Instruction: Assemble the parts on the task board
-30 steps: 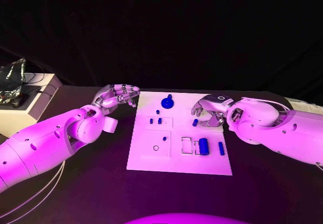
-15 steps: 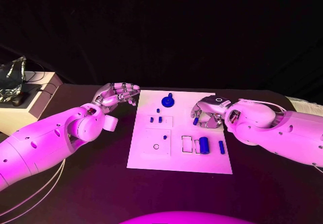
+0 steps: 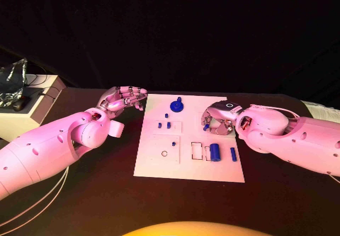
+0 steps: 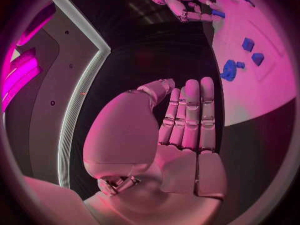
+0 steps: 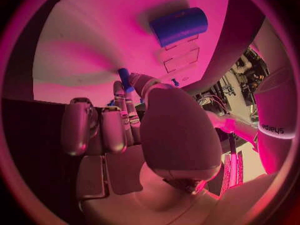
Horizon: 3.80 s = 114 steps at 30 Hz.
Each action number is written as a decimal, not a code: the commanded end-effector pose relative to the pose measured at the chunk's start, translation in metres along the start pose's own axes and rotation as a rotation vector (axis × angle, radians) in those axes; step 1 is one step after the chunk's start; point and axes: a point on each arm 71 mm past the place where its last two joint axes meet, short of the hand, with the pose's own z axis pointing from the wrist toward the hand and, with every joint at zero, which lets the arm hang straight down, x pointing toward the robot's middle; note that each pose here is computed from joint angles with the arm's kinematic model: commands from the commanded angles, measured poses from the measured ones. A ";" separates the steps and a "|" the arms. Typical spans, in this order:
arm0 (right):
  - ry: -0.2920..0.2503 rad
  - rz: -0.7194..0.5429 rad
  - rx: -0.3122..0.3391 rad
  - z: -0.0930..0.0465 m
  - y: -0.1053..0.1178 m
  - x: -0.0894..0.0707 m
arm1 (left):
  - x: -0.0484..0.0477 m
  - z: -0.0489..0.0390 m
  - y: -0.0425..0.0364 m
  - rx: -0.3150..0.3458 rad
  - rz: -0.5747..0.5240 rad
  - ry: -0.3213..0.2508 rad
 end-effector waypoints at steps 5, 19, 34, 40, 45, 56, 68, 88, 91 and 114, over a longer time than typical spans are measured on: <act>-0.022 -0.020 0.004 0.001 0.002 0.001 | 0.0016 0.0002 -0.0013 0.009 -0.005 0.012; -0.077 -0.032 0.024 -0.002 0.004 -0.002 | 0.0010 0.0002 -0.0009 0.006 -0.005 0.011; -0.181 0.100 0.013 -0.013 0.009 -0.037 | -0.0013 0.0009 0.0009 0.002 -0.004 0.000; -0.182 0.147 -0.034 -0.018 0.027 -0.053 | -0.0013 0.0016 0.0015 0.001 -0.006 -0.004; -0.189 0.149 -0.092 -0.016 0.049 -0.055 | -0.0008 0.0020 0.0018 0.001 -0.007 -0.003; -0.178 0.125 -0.240 -0.005 0.109 -0.028 | 0.0023 0.0039 0.0026 0.002 -0.013 0.002; -0.127 0.144 -0.289 0.002 0.135 0.005 | 0.0039 0.0048 0.0032 0.002 -0.017 0.007; -0.102 0.130 -0.290 0.008 0.144 0.024 | 0.0040 0.0050 0.0035 0.001 -0.018 0.009; -0.101 0.121 -0.288 0.009 0.145 0.025 | 0.0037 0.0048 0.0035 0.001 -0.018 0.009; -0.064 0.080 -0.263 0.016 0.142 0.035 | 0.0027 0.0040 0.0030 0.000 -0.016 0.008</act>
